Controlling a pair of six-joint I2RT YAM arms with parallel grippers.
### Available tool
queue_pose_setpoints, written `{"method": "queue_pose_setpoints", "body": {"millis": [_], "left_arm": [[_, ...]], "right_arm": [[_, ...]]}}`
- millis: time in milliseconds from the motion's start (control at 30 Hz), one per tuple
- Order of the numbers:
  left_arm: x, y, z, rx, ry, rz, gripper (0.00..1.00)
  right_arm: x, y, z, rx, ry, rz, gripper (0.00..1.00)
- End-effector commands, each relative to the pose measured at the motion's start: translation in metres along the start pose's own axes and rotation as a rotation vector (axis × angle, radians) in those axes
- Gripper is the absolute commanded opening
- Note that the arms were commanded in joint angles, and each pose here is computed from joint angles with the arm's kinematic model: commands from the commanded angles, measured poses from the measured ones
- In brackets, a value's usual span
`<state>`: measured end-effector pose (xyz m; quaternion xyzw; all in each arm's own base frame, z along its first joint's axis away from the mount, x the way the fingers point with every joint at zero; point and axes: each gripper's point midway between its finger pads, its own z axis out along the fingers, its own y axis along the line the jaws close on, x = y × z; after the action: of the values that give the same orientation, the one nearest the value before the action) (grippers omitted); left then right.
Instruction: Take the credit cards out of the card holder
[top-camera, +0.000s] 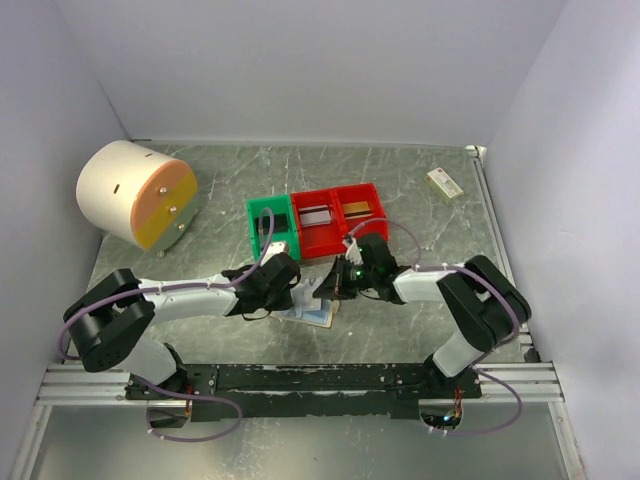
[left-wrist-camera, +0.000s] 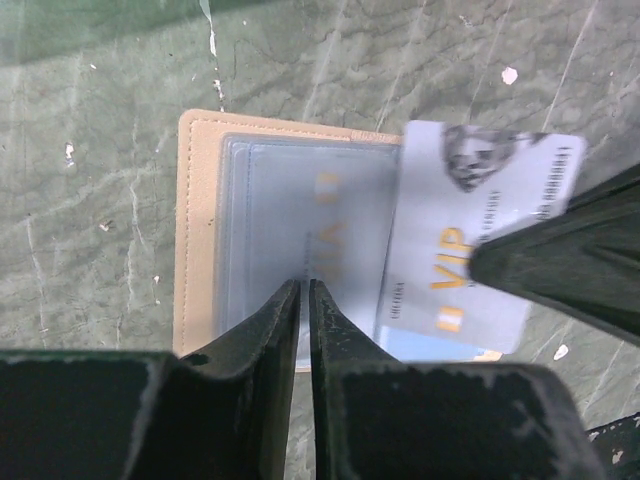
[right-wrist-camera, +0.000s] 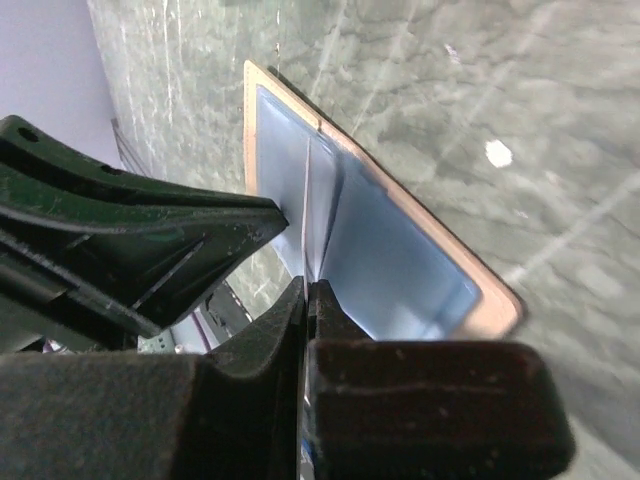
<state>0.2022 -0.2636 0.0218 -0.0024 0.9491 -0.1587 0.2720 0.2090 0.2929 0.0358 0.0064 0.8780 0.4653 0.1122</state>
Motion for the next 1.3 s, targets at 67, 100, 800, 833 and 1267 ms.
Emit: {"method": "queue_pose_setpoints", "body": {"millis": [67, 100, 800, 833, 1267], "left_arm": [[0.005, 0.013, -0.008, -0.020, 0.005, 0.021, 0.22], [0.002, 0.011, -0.011, -0.012, -0.005, 0.017, 0.23], [-0.110, 0.043, -0.084, 0.055, -0.217, -0.032, 0.80], [-0.122, 0.045, -0.087, 0.066, -0.235, -0.043, 0.82], [-0.182, 0.041, -0.102, 0.148, -0.288, -0.142, 0.85]], "right_arm": [[-0.009, 0.000, -0.038, 0.060, -0.064, -0.097, 0.00], [-0.016, 0.006, -0.044, 0.063, -0.095, -0.131, 0.00], [-0.174, 0.163, -0.164, 0.130, -0.894, -1.074, 0.00], [-0.174, 0.164, -0.160, 0.135, -0.880, -1.134, 0.00], [-0.211, 0.111, -0.120, 0.409, -0.618, -1.324, 0.00]]}}
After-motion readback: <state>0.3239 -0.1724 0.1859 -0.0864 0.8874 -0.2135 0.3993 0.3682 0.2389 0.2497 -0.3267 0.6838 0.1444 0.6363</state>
